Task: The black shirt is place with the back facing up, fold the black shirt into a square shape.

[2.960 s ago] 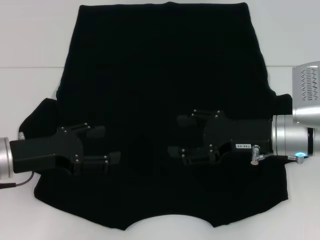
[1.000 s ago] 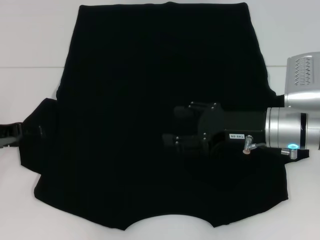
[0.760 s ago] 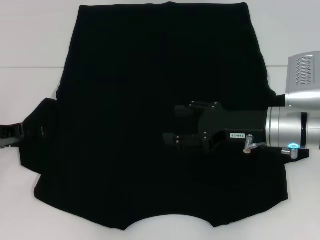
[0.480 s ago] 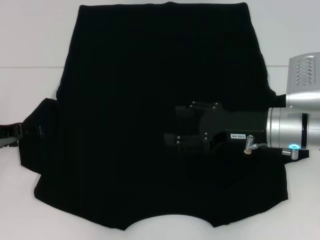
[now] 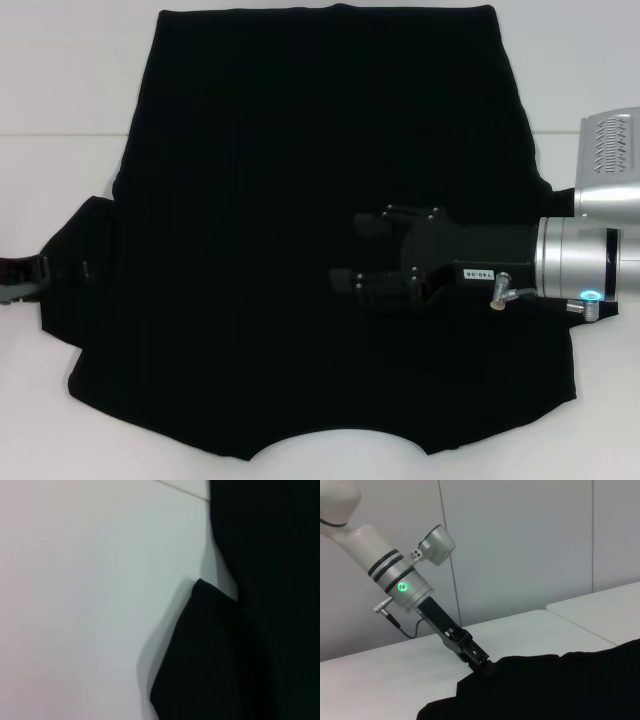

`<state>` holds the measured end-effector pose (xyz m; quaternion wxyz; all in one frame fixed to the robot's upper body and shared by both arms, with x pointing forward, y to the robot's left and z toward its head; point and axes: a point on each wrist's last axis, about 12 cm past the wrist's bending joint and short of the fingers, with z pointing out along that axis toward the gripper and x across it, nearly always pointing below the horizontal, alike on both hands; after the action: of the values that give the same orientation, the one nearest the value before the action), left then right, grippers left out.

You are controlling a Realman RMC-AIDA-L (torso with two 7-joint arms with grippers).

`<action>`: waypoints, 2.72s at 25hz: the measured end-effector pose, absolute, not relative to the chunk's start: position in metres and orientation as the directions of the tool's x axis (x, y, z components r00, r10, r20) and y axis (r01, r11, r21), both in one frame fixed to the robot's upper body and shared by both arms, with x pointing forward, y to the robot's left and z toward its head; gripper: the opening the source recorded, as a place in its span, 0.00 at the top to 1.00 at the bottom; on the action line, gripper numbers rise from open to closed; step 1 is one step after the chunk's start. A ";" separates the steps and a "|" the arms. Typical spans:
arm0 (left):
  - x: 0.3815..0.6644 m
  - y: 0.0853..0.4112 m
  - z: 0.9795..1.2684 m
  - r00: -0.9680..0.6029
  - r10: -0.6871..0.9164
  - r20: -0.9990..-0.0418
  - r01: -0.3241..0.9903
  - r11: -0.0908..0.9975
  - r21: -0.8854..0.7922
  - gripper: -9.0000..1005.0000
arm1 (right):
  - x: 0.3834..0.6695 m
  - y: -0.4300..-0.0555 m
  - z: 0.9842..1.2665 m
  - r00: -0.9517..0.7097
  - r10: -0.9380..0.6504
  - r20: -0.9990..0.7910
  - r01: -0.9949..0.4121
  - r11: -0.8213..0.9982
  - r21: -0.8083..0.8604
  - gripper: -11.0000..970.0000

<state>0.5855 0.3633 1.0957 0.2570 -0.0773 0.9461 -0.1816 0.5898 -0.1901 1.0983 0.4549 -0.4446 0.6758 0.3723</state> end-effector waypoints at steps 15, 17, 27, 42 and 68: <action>0.590 0.353 1.098 -0.872 -0.161 -0.463 0.016 0.935 -0.355 0.23 | 0.591 -0.191 1.100 -0.185 -0.255 -0.949 -0.940 0.329 0.095 0.09; 0.590 0.354 1.098 -0.871 -0.159 -0.464 0.018 0.935 -0.353 0.31 | 0.591 -0.191 1.101 -0.182 -0.255 -0.950 -0.940 0.329 0.092 0.09; 0.588 0.358 1.097 -0.867 -0.160 -0.472 0.013 0.939 -0.343 0.69 | 0.591 -0.191 1.101 -0.176 -0.255 -0.951 -0.941 0.326 0.087 0.09; 0.582 0.374 1.099 -0.848 -0.161 -0.505 -0.003 0.954 -0.299 0.98 | 0.591 -0.189 1.102 -0.184 -0.226 -0.957 -0.936 0.337 0.100 0.09; 0.570 0.398 1.105 -0.816 -0.222 -0.533 -0.048 0.946 -0.321 0.94 | 0.592 -0.185 1.104 -0.190 -0.190 -0.963 -0.932 0.343 0.116 0.19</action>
<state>0.5699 0.3977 1.1045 0.2945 -0.0716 0.9414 -0.1480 0.5923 -0.1846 1.1038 0.4770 -0.4212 0.6663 0.3888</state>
